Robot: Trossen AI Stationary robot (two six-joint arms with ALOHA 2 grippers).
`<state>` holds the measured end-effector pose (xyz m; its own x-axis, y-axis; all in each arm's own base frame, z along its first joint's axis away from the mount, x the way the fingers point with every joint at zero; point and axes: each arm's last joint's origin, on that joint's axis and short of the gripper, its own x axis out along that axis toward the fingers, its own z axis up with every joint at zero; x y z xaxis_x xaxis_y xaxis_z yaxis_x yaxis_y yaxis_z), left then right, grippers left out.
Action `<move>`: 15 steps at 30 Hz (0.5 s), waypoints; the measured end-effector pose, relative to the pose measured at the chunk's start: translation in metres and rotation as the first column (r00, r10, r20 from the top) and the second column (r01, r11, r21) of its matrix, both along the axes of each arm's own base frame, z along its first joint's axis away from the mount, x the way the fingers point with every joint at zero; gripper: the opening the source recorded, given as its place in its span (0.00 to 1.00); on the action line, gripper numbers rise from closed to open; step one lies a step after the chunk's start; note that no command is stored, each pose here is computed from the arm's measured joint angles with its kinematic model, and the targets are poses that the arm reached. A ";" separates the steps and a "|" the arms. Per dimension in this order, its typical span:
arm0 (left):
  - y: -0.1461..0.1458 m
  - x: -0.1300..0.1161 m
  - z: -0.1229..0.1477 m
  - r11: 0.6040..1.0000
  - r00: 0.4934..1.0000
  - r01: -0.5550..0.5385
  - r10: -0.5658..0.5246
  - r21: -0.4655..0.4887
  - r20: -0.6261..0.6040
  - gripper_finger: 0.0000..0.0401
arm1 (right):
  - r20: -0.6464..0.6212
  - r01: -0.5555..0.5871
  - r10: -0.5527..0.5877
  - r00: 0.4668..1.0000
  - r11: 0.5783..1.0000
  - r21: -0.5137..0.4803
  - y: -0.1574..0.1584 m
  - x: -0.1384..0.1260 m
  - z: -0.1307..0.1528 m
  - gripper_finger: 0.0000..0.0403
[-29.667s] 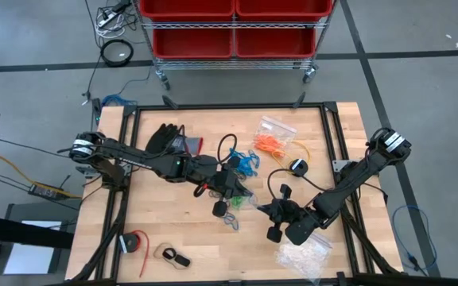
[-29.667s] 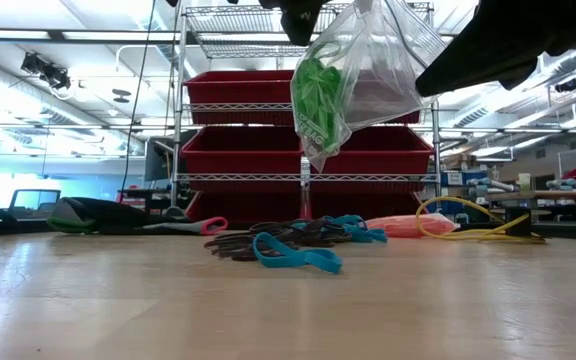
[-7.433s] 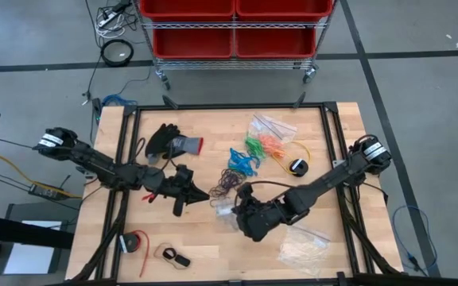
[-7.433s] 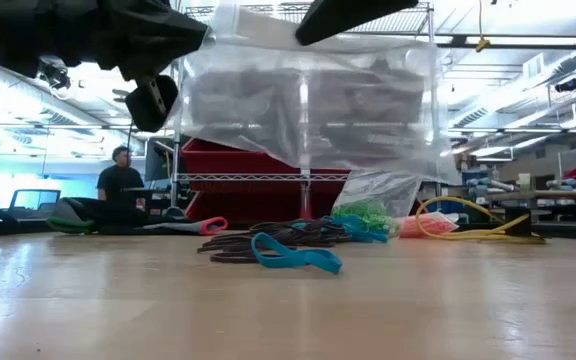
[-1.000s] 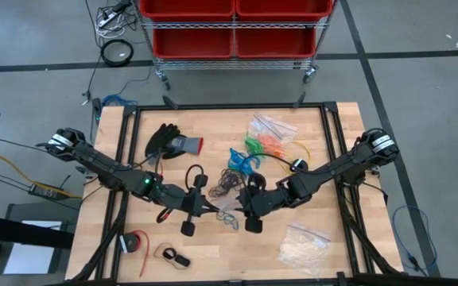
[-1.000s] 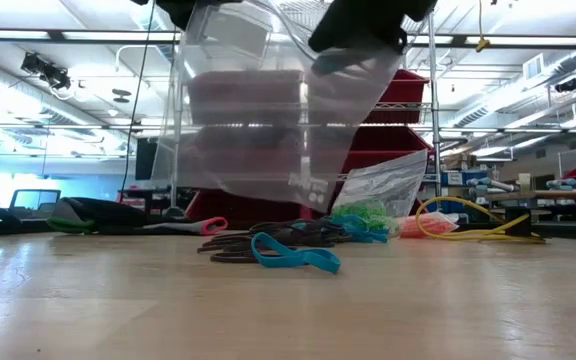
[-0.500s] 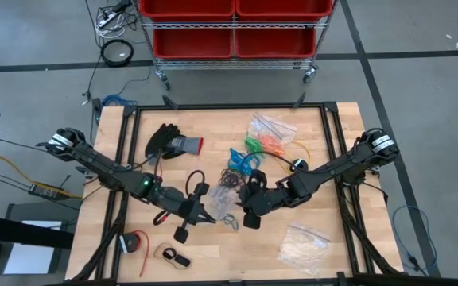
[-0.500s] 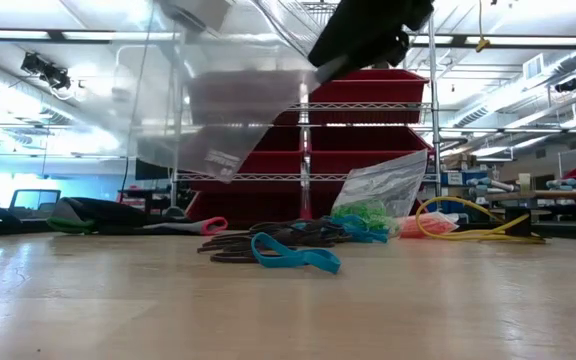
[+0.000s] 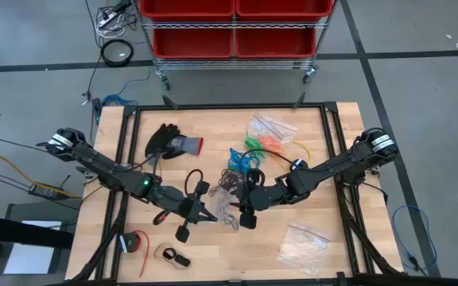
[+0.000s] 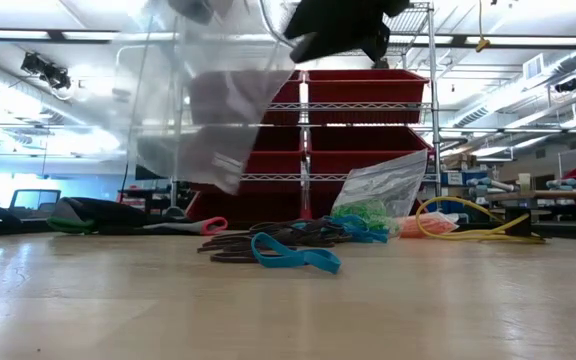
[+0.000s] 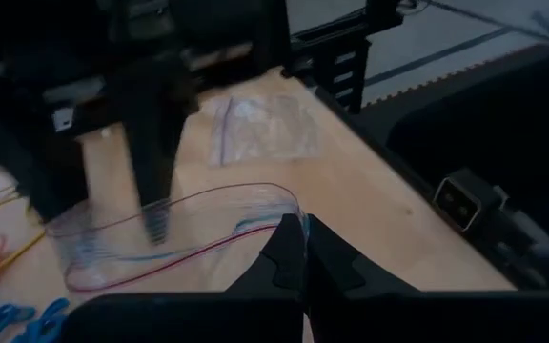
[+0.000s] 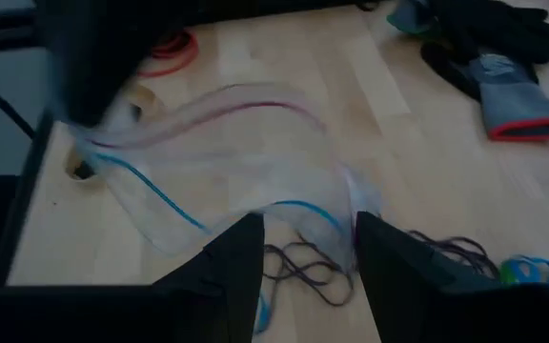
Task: Sort rubber bands
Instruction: Open the transparent zip bag
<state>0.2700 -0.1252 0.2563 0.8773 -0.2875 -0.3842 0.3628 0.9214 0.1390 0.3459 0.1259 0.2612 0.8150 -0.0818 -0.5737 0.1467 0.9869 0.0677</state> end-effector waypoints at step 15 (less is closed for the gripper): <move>0.003 -0.003 -0.007 0.998 0.997 -0.038 0.041 0.047 -0.069 0.00 | -0.035 -0.135 0.138 0.990 0.988 0.075 0.012 -0.004 -0.001 0.39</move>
<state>0.2673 -0.1225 0.2489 0.8583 -0.2338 -0.4568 0.3363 0.9286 0.1567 0.3419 0.1375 0.2599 0.7921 0.0711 -0.6063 0.0152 0.9906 0.1360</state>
